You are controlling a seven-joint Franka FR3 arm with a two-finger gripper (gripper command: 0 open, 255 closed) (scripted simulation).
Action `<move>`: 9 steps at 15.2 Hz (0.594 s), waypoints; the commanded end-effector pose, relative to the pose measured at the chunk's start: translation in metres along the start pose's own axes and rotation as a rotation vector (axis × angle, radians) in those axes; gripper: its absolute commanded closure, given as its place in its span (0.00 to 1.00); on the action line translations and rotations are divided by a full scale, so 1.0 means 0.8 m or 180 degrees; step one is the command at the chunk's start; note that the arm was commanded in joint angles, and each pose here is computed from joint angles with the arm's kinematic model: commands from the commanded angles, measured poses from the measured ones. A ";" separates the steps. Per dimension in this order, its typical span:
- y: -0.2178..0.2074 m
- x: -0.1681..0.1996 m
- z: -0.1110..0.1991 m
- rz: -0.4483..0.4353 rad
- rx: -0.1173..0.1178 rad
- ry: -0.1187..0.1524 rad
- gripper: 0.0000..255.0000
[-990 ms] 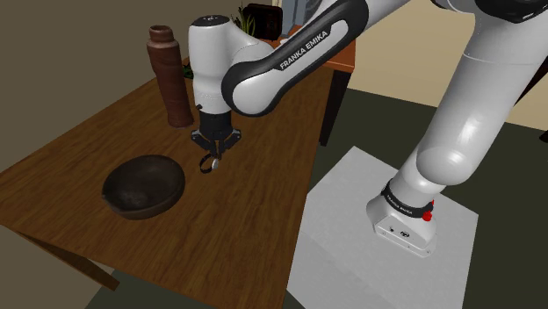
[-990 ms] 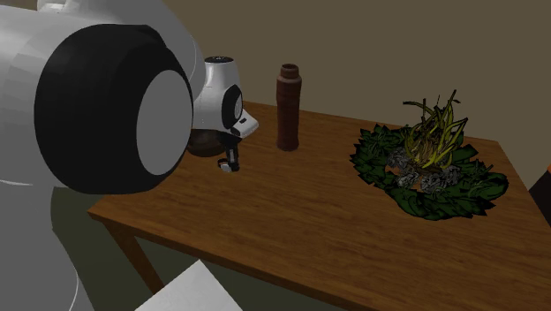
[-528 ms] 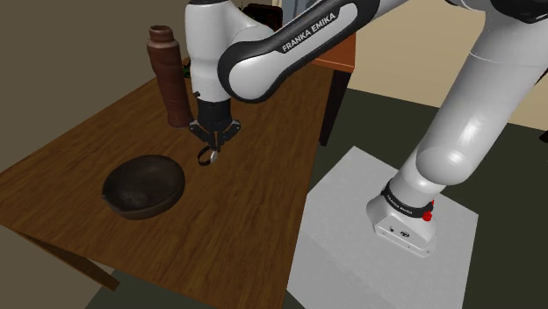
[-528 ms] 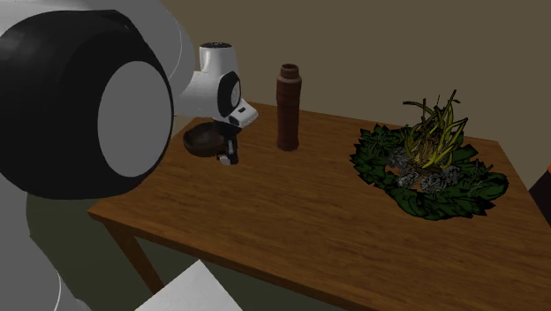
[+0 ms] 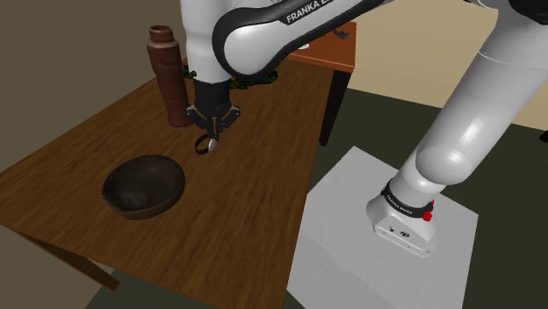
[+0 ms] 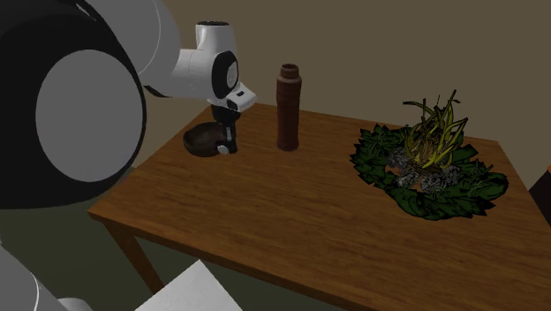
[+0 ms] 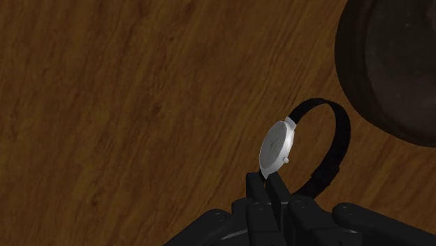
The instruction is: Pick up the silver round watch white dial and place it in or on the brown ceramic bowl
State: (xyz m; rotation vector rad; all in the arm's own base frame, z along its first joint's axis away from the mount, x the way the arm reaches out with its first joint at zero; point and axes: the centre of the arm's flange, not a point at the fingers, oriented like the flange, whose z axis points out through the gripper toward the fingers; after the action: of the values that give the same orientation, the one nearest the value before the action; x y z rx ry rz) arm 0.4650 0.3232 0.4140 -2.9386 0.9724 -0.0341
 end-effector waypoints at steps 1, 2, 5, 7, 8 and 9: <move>0.000 0.000 -0.013 0.0000 -0.0001 -0.0001 1.00; 0.000 0.000 -0.020 0.0000 -0.0001 -0.0001 1.00; -0.001 0.000 -0.040 0.0000 -0.0001 -0.0001 1.00; -0.002 0.000 -0.053 0.0000 -0.0001 -0.0001 1.00; -0.002 0.000 -0.059 0.0000 -0.0001 -0.0001 1.00; -0.003 0.000 -0.061 0.0000 -0.0001 -0.0001 1.00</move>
State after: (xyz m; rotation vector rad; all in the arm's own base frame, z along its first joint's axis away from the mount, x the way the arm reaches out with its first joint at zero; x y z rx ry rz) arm 0.4654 0.3232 0.4594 -2.9387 0.9725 -0.0339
